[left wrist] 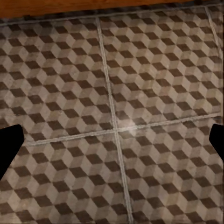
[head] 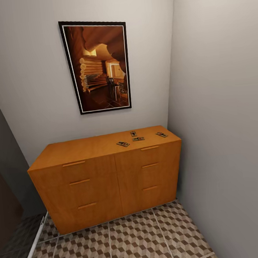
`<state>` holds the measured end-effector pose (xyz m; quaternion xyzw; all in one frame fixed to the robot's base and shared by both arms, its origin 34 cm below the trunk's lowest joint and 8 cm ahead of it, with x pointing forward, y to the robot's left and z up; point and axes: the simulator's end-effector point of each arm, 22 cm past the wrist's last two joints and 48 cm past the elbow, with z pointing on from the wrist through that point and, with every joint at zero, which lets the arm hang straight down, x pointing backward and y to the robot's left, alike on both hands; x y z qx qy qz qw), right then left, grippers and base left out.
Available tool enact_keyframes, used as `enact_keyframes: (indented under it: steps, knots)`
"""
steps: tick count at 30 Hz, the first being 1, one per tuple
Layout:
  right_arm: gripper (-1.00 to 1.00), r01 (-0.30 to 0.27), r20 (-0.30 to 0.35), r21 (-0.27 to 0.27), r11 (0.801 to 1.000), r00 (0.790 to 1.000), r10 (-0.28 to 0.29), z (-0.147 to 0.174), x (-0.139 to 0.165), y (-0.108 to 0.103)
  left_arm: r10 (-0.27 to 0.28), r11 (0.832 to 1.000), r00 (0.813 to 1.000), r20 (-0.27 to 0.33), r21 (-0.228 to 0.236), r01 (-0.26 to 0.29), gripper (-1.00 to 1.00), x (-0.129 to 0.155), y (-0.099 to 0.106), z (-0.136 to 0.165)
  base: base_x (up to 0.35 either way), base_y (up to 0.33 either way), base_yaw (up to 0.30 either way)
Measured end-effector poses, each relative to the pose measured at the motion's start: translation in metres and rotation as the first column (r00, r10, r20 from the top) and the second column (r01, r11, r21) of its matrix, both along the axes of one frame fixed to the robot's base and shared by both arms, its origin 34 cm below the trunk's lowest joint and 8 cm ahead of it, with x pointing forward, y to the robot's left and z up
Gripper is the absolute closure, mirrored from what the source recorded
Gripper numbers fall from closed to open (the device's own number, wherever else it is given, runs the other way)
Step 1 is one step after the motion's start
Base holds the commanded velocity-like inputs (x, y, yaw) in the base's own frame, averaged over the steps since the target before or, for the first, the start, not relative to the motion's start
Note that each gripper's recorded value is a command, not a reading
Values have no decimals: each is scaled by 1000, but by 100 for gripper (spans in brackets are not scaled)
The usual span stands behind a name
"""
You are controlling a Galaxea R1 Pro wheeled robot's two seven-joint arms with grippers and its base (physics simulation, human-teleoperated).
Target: Take the four mousetraps from the cabinet in the bathroom and place them on the bathroom floor. Make sure all four end up on the same floor surface, and ensure that at least two of them are either under or directly next to the same bathroom sink.
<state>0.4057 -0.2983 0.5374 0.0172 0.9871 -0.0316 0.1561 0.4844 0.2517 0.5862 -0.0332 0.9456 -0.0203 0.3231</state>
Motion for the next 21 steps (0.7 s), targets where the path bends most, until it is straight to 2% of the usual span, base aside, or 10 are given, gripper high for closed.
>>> enact_keyframes:
  steps: [3,9,18,19,21]
  knots:
    - [-100,24,30,-11,1000,999,-23,21,20,-15,-1,1000,1000,27,1,1,-100,15,1,18,0,0,0]
    - [-100,66,59,-31,997,996,-65,50,40,-38,-5,1000,998,67,5,5,-100,37,4,51,0,0,0]
    - [-100,103,134,-53,993,986,-95,104,73,-62,-15,1000,992,129,23,12,-100,62,14,97,0,0,0]
    - [-100,108,153,-57,993,983,-98,123,81,-64,-18,1000,988,152,26,14,-100,69,14,113,0,0,0]
    - [-100,110,170,-60,992,981,-99,137,87,-66,-21,999,985,170,28,17,-100,74,14,126,0,0,0]
